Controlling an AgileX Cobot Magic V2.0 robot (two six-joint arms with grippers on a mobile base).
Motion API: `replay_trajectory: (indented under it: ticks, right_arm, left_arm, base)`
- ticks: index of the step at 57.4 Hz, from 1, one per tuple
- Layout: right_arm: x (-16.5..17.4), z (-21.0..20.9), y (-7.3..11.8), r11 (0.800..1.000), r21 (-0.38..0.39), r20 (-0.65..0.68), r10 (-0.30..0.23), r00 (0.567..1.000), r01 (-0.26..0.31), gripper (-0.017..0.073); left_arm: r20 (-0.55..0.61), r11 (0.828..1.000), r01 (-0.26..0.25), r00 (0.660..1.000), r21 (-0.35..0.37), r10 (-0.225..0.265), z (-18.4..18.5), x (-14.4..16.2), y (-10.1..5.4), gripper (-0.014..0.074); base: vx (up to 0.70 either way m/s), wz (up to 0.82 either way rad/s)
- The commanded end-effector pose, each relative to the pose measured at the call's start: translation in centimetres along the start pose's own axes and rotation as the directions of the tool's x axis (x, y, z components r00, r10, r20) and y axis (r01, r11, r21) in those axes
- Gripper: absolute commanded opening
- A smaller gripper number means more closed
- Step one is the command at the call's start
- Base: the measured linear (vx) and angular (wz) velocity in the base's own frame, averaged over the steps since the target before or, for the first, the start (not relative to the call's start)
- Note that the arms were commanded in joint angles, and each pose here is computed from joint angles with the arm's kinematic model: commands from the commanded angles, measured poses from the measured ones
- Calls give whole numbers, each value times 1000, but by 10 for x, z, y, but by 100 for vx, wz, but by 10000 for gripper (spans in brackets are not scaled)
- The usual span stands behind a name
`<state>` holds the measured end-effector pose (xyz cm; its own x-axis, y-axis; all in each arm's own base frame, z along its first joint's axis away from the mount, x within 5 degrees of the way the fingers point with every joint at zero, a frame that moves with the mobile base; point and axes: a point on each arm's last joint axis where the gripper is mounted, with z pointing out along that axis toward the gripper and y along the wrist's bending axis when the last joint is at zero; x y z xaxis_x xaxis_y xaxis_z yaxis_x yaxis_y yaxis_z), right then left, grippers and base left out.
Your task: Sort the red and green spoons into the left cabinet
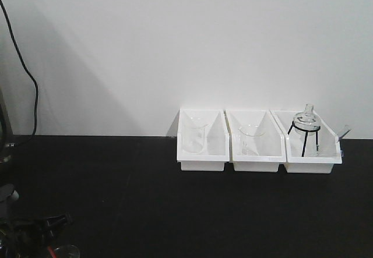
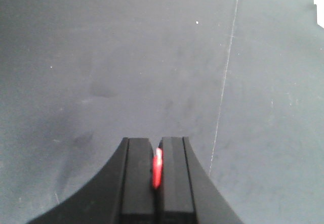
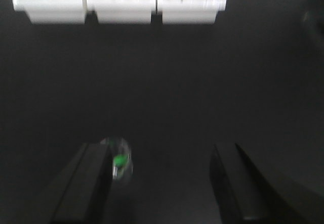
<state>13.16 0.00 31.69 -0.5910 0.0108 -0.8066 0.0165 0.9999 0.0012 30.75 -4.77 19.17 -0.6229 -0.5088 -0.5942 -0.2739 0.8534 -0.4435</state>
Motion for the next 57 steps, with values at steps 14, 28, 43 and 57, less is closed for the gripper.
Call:
replay_trajectory:
  ticks: [14,28,43,57]
  right_arm:
    - [-7,25,23,942,-265,-72,-232,970,205,457]
    - [2,32,26,913,-296,-27,-300,954,279,438]
    - [54,11,24,933,-258,112,-230,967,252,396]
    - [93,25,10,980,-84,297,-151,943,183,396]
  left_arm:
    - [109,999,3,994,53,-9,-10,-17,-12,-8]
    - [108,999,-4,994,52,-2,-10,-17,-12,-6]
    - [108,999,-5,994,52,-1,-10,-17,-12,-6]
    - [110,999,-5,994,52,-1,-10,-17,-12,-6]
  base:
    - [0,0]
    - [0,0]
    - [0,0]
    - [0,0]
